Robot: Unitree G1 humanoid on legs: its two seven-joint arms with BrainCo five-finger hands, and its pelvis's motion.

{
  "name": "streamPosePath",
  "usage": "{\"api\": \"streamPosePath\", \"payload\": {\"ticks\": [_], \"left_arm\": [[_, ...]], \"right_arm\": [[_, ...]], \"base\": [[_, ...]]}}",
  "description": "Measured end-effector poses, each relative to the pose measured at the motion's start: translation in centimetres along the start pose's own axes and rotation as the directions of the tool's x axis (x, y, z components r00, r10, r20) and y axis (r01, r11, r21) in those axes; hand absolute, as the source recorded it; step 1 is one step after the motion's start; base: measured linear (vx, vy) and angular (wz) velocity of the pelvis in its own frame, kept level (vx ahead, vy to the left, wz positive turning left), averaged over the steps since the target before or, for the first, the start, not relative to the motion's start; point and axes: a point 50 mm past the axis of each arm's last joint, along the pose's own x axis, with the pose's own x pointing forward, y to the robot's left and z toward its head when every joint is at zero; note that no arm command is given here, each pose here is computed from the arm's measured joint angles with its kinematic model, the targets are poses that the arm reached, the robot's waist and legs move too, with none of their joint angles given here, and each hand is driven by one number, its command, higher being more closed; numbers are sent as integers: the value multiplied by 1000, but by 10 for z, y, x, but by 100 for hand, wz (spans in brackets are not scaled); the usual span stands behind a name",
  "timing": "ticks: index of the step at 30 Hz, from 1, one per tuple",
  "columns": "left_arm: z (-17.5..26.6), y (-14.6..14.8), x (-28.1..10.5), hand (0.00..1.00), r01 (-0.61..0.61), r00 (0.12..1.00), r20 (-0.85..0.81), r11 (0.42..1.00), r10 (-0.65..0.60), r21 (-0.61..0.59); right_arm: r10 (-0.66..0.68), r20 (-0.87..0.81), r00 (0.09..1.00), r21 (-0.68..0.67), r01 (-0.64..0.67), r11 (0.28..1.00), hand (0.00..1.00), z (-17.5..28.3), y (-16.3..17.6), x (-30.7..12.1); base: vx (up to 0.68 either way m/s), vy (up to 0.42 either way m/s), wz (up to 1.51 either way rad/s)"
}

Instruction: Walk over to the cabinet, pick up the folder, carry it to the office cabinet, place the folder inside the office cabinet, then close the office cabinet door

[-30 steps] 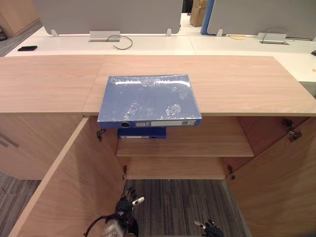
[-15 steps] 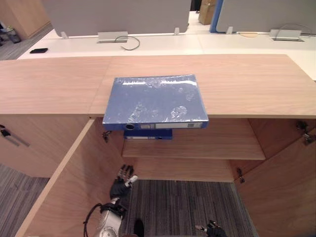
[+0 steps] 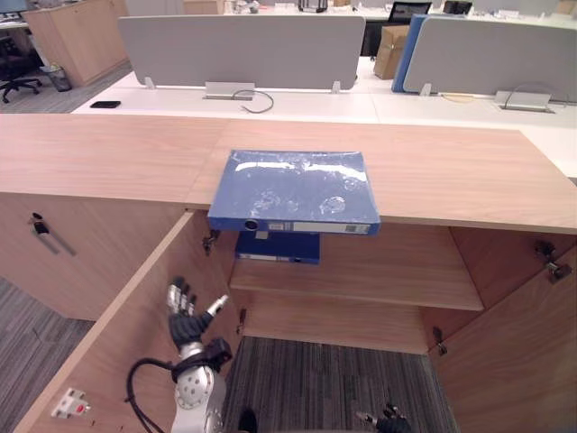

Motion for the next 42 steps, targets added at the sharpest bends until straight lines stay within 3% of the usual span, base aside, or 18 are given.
{"api": "streamPosePath", "payload": {"ticks": [3,7,15,19,23,30,42], "left_arm": [[38,-15,6,0,-14,972,236,999,2,50],[82,-44,3,0,4,845,528,989,-82,146],[106,-50,3,0,-172,702,710,955,-52,241],[111,-56,5,0,-226,635,764,917,-118,329],[112,-65,9,0,-232,591,782,887,-197,399],[76,-65,28,0,-195,663,660,769,-354,608],[50,-77,43,0,-91,681,522,648,-514,756]], "right_arm": [[-8,-5,1000,-27,8,1000,0,-2,0,0],[-12,-19,1000,-74,10,997,0,-3,1,3],[-26,-59,998,-84,21,996,0,-5,0,6],[-37,-80,996,-64,32,997,0,-8,-3,6],[-29,-75,997,-65,24,998,0,-5,-2,7],[-19,-72,997,-69,14,998,0,-4,-1,8],[34,-36,999,-109,-38,993,0,13,14,13]], "base": [[-15,5,0],[16,5,-5],[19,-5,-3],[-27,-8,-6],[-62,-1,-5],[-11,1,0],[35,2,1]]}}
